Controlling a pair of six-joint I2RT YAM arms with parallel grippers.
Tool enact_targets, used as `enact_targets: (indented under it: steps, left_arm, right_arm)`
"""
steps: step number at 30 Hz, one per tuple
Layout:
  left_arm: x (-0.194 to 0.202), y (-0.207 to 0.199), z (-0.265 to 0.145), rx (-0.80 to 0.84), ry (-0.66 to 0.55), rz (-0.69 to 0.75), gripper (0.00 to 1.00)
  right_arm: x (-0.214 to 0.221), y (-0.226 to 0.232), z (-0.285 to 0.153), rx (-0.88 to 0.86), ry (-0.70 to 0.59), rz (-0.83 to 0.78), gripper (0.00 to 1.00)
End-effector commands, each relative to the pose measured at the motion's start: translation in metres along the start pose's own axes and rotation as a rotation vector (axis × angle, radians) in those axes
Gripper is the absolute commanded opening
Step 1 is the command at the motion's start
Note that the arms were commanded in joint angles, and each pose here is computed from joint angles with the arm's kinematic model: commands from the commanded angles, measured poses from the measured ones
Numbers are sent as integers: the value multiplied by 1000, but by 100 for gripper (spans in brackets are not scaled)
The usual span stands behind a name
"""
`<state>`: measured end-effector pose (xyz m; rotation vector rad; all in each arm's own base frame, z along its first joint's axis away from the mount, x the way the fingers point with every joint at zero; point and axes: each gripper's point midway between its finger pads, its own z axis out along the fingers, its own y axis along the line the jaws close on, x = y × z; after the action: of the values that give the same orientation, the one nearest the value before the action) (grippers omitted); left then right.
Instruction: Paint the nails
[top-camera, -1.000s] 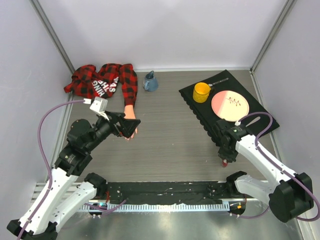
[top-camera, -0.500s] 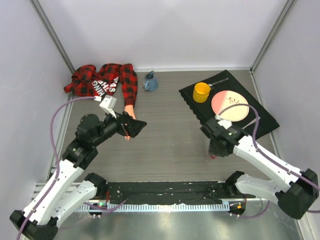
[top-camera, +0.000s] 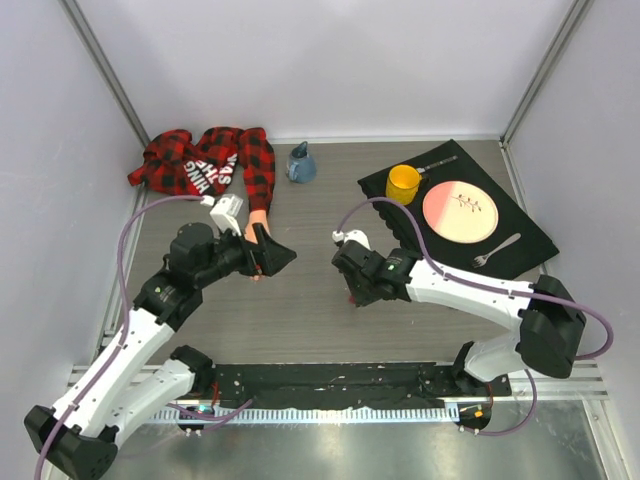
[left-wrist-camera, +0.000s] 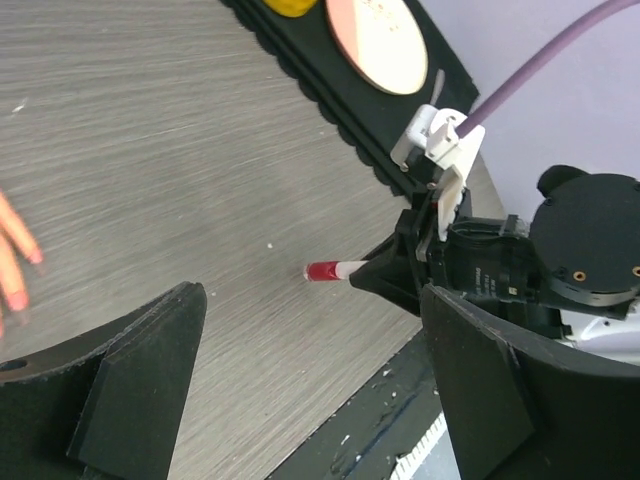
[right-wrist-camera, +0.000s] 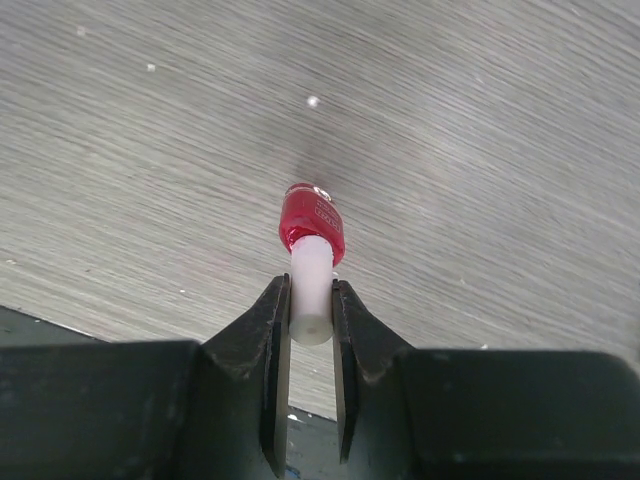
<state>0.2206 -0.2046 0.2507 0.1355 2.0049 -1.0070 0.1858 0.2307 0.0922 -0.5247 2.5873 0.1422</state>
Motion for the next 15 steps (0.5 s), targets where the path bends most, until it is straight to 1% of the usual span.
enact_targets:
  steps: [1,2,4,6,8,13,15]
  left_arm:
    - [-3,15,-16,-97,-52,-13,92]
    - [0,19,-18,-113,-56,-17,92]
    - [3,30,-26,-155,-101,-42,92]
    - [7,31,-30,-138,-132,-43,91]
    - [8,28,-33,-119,-127,-22,91]
    - [18,33,-33,-180,-16,-25,90]
    - [17,31,-32,-184,0,-33,89]
  right_arm:
    - [-34,34,-4,-107,-87,-55,1]
    - [-33,37,0,-108,-71,-67,1]
    - [-37,41,1,-104,-78,-66,1]
    - [-38,43,3,-99,-82,-66,1]
    - [-40,47,5,-106,-82,-67,1]
    - [-40,49,14,-71,-75,-61,1]
    - [-41,51,16,-71,-83,-57,2]
